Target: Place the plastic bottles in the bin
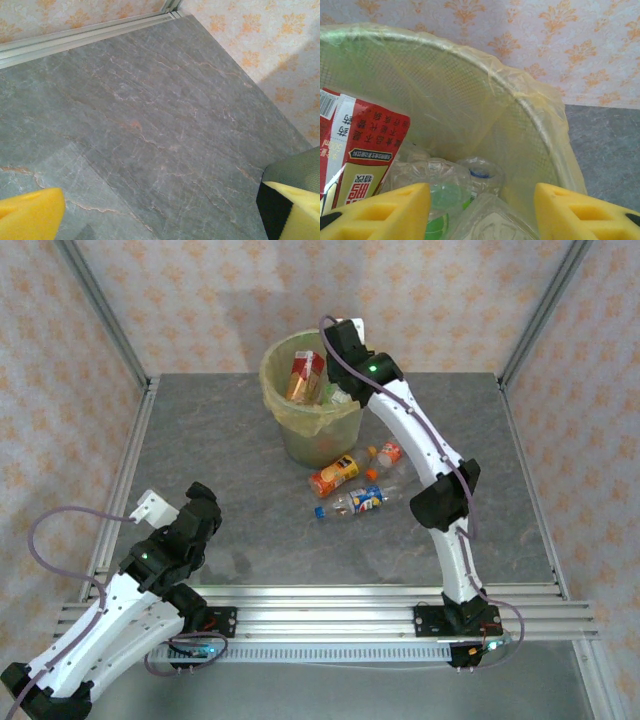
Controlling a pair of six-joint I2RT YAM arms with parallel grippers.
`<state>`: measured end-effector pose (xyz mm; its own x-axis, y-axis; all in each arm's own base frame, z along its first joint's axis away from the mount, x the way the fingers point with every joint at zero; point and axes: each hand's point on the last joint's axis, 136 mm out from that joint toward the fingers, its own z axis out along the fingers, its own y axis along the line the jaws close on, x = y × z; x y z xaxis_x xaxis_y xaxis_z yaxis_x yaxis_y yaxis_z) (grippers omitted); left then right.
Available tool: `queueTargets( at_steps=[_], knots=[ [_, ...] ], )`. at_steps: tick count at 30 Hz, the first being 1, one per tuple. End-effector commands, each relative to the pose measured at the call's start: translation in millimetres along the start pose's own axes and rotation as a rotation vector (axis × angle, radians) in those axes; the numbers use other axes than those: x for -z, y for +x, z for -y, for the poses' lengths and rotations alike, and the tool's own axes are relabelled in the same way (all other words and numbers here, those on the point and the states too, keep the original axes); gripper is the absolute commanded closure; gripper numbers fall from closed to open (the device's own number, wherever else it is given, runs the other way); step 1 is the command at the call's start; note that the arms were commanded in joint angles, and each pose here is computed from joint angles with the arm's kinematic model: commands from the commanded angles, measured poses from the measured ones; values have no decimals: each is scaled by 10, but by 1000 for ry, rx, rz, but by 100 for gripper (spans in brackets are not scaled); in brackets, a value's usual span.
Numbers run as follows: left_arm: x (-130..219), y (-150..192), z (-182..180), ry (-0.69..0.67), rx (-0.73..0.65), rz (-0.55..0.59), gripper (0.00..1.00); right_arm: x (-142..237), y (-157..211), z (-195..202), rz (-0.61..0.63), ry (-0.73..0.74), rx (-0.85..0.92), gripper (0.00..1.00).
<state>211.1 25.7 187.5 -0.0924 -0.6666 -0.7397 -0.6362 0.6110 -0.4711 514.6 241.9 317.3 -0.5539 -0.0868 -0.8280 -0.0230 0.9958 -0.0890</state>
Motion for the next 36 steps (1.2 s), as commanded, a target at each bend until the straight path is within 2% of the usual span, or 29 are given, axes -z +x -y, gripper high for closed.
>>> queueTargets(
  at_steps=[1,3,7,14,22,28,31,36],
  knots=[
    [49,-138,-23,-15,-14,47,0,4,37,-114,-27,-77,-43,43],
    [46,-135,-22,-15,-15,46,0,9,27,-181,-33,-112,-52,46],
    [42,-129,-10,-11,-13,46,0,47,-35,-258,-29,-158,-60,45],
    [44,-130,181,19,-100,18,0,525,-526,-74,109,-171,-76,24],
    [65,-47,634,153,-248,-55,0,1147,-795,363,201,-109,-107,11],
    [130,105,1047,306,-362,-143,0,1437,-599,788,167,14,-143,4],
    [152,240,1224,385,-403,-192,0,1536,-402,950,154,48,-174,0],
    [180,480,1432,457,-479,-264,0,1687,94,1278,128,117,-256,1]
  ],
)
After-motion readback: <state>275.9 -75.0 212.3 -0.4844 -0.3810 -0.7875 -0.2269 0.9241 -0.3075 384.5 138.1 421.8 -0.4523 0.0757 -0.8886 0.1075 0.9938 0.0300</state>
